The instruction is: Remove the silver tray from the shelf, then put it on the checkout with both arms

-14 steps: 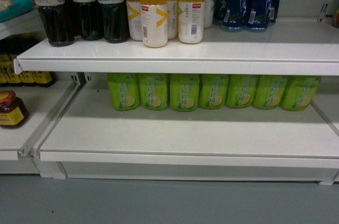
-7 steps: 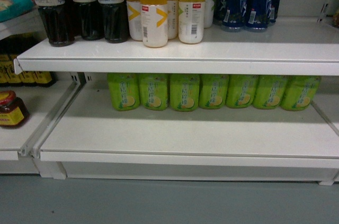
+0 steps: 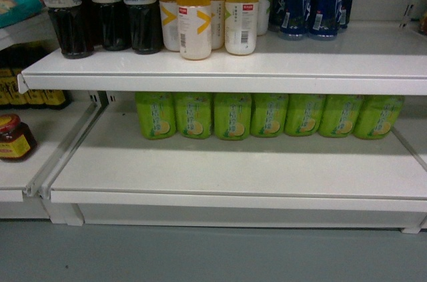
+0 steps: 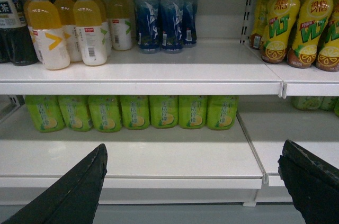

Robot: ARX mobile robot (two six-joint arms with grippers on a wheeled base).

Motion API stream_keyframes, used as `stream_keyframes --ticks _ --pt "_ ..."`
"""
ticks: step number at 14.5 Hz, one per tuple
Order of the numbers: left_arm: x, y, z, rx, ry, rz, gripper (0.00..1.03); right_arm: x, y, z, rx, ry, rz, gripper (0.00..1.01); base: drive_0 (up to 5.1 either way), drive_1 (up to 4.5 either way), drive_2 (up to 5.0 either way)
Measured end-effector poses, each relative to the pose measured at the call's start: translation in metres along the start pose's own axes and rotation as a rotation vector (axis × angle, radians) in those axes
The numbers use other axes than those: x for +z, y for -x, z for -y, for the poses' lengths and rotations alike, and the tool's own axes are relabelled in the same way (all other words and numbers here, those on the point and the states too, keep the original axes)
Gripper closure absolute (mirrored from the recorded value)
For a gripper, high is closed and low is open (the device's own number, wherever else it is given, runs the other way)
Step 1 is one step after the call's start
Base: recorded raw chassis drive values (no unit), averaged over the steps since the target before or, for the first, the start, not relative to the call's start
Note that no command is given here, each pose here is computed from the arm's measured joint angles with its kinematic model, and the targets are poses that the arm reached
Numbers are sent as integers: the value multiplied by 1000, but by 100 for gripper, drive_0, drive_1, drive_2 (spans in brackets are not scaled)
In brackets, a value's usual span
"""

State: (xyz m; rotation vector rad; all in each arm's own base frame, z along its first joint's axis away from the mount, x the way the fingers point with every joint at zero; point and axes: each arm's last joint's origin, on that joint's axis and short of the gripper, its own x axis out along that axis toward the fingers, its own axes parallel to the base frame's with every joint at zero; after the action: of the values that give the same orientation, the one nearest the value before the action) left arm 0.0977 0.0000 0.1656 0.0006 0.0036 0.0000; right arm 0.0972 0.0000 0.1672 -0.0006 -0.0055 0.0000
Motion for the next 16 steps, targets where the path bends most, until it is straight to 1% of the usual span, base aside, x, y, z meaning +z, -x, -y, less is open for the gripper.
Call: stream_keyframes --ticks 16 --pt "0 0 0 0 0 0 5 0 0 0 0 -1 -1 3 0 0 0"
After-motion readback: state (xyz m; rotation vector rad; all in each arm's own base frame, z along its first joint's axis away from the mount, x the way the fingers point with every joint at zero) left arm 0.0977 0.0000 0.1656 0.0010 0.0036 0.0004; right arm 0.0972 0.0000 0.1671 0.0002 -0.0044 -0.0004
